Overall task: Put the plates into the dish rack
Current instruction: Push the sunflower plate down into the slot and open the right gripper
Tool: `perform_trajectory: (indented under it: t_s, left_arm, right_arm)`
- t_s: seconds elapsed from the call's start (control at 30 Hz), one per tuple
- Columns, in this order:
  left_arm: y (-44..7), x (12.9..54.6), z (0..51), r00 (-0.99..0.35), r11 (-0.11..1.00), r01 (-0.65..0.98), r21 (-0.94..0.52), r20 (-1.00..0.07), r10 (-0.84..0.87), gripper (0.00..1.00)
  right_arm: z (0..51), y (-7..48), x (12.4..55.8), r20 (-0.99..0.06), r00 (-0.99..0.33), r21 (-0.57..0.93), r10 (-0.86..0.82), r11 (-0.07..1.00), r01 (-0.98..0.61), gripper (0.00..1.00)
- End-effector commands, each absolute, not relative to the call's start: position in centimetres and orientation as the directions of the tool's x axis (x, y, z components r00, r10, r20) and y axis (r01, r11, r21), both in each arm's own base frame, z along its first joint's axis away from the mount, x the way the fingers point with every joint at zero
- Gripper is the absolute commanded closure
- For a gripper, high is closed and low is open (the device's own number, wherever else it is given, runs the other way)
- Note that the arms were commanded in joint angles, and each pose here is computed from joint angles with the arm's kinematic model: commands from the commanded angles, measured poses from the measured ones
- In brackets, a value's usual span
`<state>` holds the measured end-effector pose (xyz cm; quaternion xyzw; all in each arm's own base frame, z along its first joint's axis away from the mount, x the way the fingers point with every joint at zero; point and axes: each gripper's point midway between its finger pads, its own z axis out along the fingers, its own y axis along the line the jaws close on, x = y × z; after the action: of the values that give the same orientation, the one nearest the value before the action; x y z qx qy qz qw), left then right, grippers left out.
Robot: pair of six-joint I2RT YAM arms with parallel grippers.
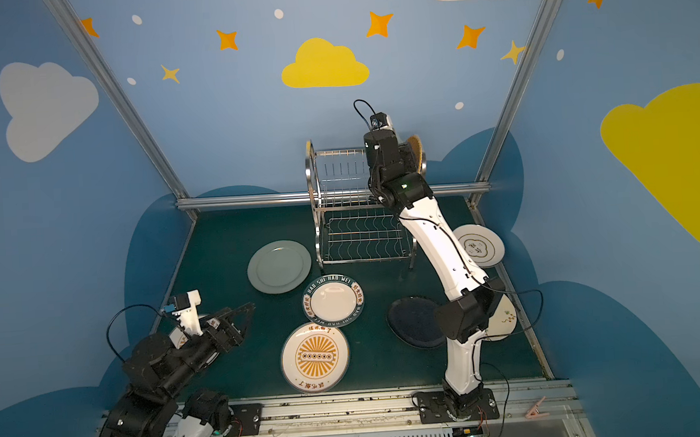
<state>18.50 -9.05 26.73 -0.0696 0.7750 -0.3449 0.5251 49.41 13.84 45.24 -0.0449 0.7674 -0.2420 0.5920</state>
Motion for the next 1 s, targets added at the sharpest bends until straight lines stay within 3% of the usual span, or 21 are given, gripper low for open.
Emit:
perform_trajectory:
  t_s: [0.0,0.13,0.43,0.57,0.97]
  left_arm:
    - [-9.1,18.6,26.8,-0.427,0.756,0.271,-0.596,-0.778,-0.460,0.00]
    - [-9.1,18.6,26.9,-0.426,0.756,0.271,-0.596,-0.779,-0.461,0.00]
    - [-9.1,18.6,26.8,-0.428,0.758,0.267,-0.595,-0.778,-0.460,0.00]
    - [-9.1,18.6,26.9,-0.425,0.758,0.267,-0.595,-0.779,-0.462,0.00]
    - [-9.1,18.6,26.7,-0.429,0.759,0.263,-0.595,-0.777,-0.460,0.00]
  right_arm:
    - [46.0,12.9,49.3,-0.890,-0.293,-0.425,-0.349,0.868,0.255,0.85]
    - [46.1,13.1,49.5,-0.890,-0.287,-0.427,-0.355,0.871,0.243,0.74]
    - [46.7,13.8,49.2,-0.901,-0.263,-0.402,-0.346,0.893,0.202,0.71]
    - [47.5,14.0,48.6,-0.914,-0.244,-0.370,-0.323,0.911,0.181,0.65]
    - [49.7,14.1,46.5,-0.940,-0.202,-0.306,-0.274,0.940,0.151,0.41]
